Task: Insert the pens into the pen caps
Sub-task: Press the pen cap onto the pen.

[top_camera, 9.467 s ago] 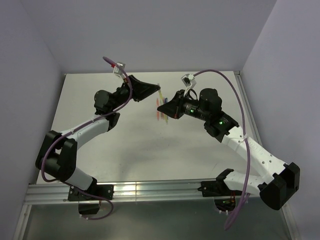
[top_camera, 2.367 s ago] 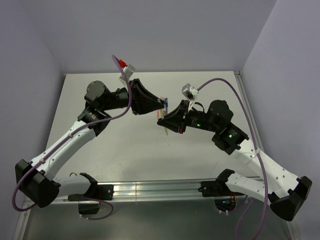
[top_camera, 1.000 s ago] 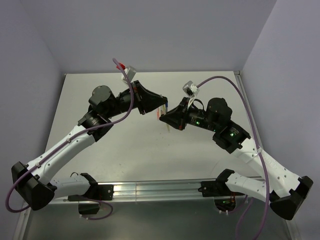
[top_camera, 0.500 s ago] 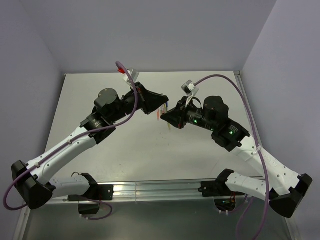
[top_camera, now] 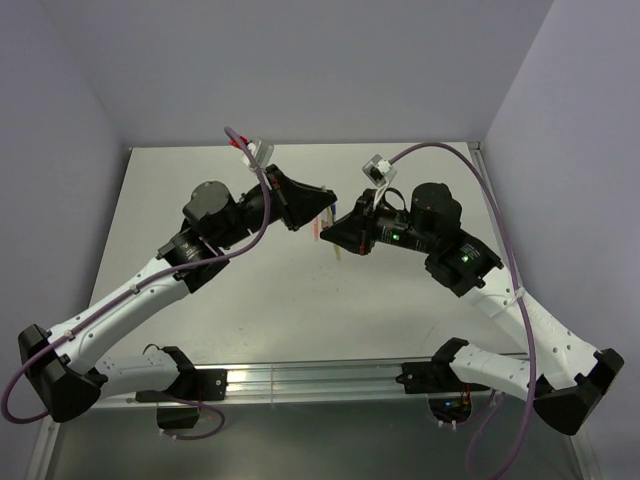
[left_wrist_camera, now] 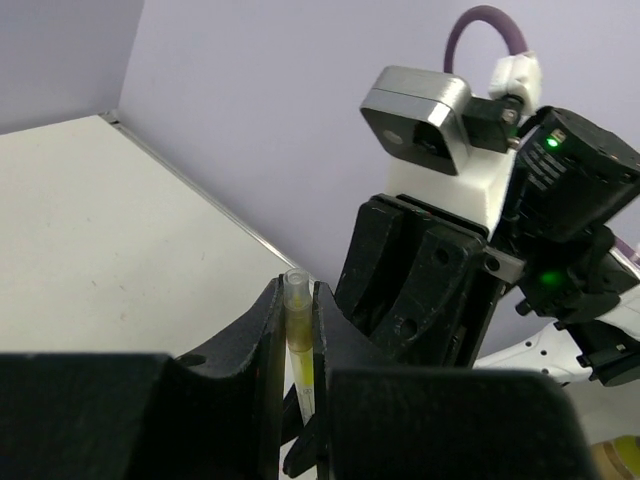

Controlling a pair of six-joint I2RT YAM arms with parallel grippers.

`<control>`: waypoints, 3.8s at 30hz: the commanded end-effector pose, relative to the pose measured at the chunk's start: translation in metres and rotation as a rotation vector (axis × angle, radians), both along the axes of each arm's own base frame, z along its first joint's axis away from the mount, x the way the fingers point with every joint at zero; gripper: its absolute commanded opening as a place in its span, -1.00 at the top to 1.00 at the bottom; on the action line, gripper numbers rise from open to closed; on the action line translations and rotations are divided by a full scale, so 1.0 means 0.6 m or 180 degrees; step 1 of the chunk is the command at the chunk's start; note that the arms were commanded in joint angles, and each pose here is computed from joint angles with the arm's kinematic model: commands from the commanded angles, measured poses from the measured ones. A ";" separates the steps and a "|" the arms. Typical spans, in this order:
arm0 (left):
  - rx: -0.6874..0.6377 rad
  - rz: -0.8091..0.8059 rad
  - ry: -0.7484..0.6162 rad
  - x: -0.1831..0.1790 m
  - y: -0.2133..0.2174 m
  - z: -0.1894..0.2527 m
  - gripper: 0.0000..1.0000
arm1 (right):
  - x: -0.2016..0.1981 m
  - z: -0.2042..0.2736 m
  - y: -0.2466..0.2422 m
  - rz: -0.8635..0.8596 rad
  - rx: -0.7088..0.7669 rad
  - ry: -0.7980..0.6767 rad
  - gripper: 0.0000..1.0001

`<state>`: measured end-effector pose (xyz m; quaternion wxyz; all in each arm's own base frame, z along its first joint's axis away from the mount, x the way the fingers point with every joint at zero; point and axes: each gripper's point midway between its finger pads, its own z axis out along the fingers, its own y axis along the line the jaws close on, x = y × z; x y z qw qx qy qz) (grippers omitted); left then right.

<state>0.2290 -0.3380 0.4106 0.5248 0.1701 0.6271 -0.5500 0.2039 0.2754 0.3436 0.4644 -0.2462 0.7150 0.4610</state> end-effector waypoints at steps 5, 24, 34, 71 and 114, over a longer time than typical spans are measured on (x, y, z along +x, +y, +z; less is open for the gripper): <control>0.0238 -0.0940 -0.0077 -0.104 -0.023 -0.047 0.99 | 0.006 0.147 -0.005 0.0207 0.0795 -0.0460 1.00; 0.0120 -0.1732 -0.0211 -0.177 -0.023 -0.061 0.99 | -0.001 0.178 -0.023 0.0525 0.1119 -0.0436 1.00; 0.0027 -0.2216 -0.0244 -0.217 -0.017 -0.071 0.99 | -0.005 0.180 -0.022 0.0647 0.1171 -0.0426 1.00; 0.0977 -0.0215 0.1159 -0.064 -0.073 -0.185 0.99 | 0.102 0.161 -0.084 -0.1181 0.0394 -0.0548 1.00; 0.0407 -0.1823 0.0113 -0.170 -0.013 -0.125 0.93 | 0.021 0.195 -0.051 0.0100 0.0977 -0.0457 1.00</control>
